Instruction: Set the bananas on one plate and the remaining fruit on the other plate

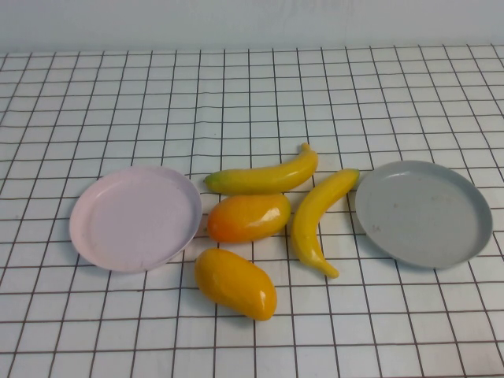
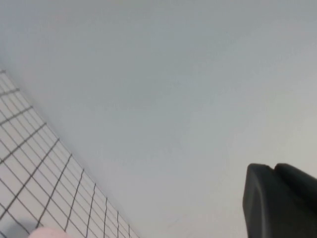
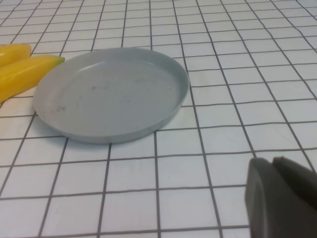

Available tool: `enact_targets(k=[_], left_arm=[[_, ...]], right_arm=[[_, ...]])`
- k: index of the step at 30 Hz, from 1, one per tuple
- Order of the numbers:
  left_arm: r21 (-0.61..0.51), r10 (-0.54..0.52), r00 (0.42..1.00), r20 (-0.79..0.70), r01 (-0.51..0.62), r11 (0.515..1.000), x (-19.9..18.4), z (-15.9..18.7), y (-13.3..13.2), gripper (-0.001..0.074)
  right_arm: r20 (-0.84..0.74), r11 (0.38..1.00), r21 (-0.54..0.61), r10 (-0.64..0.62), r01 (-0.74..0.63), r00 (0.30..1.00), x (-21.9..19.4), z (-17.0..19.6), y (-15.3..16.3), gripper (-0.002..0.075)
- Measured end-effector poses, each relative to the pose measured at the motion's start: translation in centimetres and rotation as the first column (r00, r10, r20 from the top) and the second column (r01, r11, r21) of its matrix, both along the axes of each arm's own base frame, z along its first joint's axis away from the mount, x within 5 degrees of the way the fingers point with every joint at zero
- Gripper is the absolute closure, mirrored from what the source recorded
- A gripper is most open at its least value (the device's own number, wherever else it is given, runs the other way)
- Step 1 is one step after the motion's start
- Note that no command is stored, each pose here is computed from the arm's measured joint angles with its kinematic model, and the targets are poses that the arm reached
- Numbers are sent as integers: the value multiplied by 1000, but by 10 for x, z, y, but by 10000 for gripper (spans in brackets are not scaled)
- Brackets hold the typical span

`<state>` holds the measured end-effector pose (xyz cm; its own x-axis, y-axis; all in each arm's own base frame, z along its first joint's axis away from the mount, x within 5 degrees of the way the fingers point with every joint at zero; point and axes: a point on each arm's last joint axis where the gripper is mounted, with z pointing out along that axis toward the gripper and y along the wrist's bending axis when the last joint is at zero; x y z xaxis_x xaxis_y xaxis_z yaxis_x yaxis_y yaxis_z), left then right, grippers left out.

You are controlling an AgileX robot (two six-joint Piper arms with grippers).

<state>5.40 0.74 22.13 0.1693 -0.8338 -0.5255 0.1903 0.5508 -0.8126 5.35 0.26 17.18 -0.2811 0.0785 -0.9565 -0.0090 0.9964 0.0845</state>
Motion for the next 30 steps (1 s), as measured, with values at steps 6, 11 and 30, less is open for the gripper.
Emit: enact_targets(k=[6,11,30], left_arm=[[203,-32,998,-50,41,978,0,4,-7,739],[508,-104,957,-272,235,829,-3,42,-22,739],[570,26,577,-816,798,193,115,107,-63,510]], right_arm=[[0,1000,1,0,0,1000,0,0,0,743],[0,1000,1,0,0,1000,0,0,0,743],[0,1000,1,0,0,1000,0,0,0,742]])
